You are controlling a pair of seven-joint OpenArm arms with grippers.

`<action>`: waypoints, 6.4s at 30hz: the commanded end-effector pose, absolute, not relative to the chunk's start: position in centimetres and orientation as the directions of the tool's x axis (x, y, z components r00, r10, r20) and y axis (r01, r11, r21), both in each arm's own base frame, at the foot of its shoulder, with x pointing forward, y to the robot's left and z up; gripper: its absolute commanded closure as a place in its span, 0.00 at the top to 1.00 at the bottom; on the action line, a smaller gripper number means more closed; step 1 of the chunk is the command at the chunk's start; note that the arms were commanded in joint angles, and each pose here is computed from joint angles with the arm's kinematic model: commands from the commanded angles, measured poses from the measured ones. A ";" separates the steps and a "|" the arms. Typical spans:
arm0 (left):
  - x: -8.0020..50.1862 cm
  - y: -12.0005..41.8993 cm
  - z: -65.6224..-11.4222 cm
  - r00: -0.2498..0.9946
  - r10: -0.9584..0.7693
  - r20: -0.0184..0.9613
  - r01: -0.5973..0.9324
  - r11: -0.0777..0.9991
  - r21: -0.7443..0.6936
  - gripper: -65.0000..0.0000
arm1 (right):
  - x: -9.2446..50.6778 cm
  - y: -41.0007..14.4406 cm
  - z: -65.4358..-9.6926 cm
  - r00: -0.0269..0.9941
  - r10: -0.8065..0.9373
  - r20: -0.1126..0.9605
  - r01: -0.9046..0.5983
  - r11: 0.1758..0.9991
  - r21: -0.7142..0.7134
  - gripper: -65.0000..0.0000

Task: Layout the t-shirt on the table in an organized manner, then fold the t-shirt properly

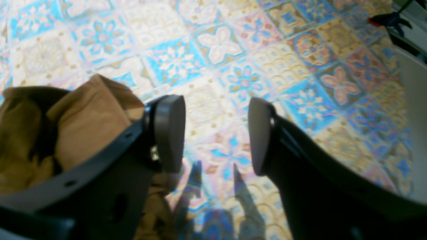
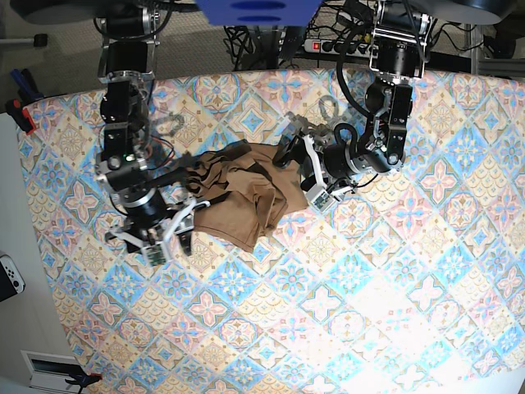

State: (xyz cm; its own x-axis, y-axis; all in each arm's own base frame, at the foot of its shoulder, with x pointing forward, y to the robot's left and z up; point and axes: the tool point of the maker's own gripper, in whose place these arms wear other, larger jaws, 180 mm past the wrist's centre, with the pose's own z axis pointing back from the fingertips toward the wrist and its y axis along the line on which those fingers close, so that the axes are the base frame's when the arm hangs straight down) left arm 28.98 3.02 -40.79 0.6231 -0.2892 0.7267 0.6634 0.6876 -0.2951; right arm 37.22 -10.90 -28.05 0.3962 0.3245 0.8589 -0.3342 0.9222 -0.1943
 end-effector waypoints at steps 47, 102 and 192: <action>30.1 2.8 -39.4 0.592 -0.267 0.760 0.673 0.683 -0.284 0.72 | 36.3 -9.2 -32.8 0.449 0.237 0.862 -0.349 0.934 -0.075 0.45; 28.9 4.3 -32.8 0.456 -0.351 0.818 0.718 0.688 -0.105 0.72 | 28.8 4.3 -37.2 0.433 0.520 0.736 -0.725 0.686 -0.058 0.17; 24.0 4.4 -31.7 0.438 -0.341 0.832 0.706 0.703 -0.084 0.00 | 27.0 -27.5 -31.5 0.524 0.131 0.841 0.102 0.971 -0.215 0.00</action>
State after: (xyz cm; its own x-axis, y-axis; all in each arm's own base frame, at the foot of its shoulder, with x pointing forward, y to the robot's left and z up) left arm 23.59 4.78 -32.78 0.4698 -0.3631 0.8047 0.7004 0.7081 -0.0894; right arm 26.05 -27.51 -33.05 0.5763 0.1188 0.8086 0.0984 0.9721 -0.2130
